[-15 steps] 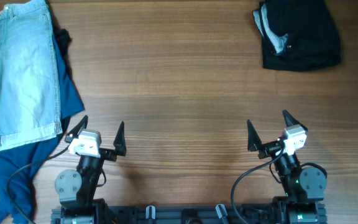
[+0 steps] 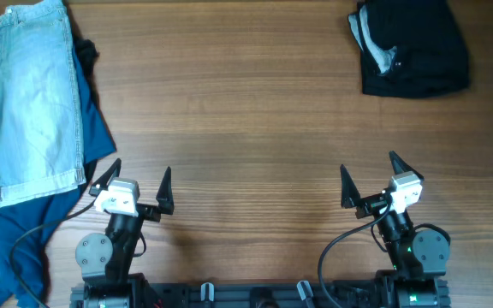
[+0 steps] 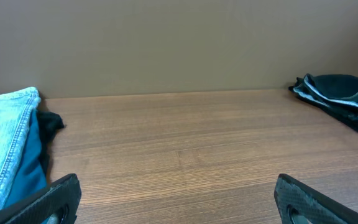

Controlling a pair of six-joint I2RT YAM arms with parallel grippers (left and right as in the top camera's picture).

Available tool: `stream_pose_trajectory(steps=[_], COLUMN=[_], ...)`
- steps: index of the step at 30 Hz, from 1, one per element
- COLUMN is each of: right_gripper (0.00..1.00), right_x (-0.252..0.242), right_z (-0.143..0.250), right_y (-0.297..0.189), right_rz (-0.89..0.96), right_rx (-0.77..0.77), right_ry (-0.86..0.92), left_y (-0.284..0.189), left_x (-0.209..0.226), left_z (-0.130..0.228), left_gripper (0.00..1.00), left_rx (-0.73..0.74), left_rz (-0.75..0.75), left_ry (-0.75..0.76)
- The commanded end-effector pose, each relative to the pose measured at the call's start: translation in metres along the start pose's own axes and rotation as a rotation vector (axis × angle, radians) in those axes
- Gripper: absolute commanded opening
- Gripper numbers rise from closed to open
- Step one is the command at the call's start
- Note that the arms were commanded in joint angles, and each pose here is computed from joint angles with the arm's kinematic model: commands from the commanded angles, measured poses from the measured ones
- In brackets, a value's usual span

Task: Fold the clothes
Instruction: 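Raise both grippers and move the left gripper toward the denim shorts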

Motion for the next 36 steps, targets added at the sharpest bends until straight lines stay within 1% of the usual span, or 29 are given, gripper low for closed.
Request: stream_pose_trajectory(steps=[1,17,20,27,32,36], right_gripper=[1.0,1.0,1.0,1.0,1.0,1.0], right_x=[-0.001,-0.001,-0.006,-0.006,-0.005,-0.001], right_z=[-0.001,-0.001,-0.006,-0.005,-0.02,-0.041], right_y=[0.0,0.0,0.0,0.0,-0.001,-0.003], right_rz=[0.007,0.008,0.047,0.046,0.033,0.012], right_rx=[-0.005,-0.005,-0.028,-0.025,-0.09,-0.183], right_ry=[0.014,0.011,-0.003,-0.02,-0.033,-0.058], left_y=[0.0,0.0,0.0,0.0,0.0,-0.001], left_x=[0.001,0.001,0.001,0.001,-0.003,-0.007], left_z=[0.003,0.002,0.002,0.002,-0.004,-0.018], left_gripper=[1.0,1.0,1.0,1.0,1.0,1.0], left_rx=[0.001,-0.001,-0.001,-0.001,-0.03,-0.092], left_rz=[0.001,0.001,0.001,0.001,0.024,0.053], left_ry=[-0.011,-0.01,-0.011,-0.01,-0.001,0.022])
Point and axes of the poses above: each gripper's point midway between its finger pads, its own y axis out along the fingers, its own x axis along the line the jaws close on, z = x × y, the point moved 3 cm from there along -y, back along the fingers, and after that the axes turned 2 degrees about -y, right-handed, at the moved point
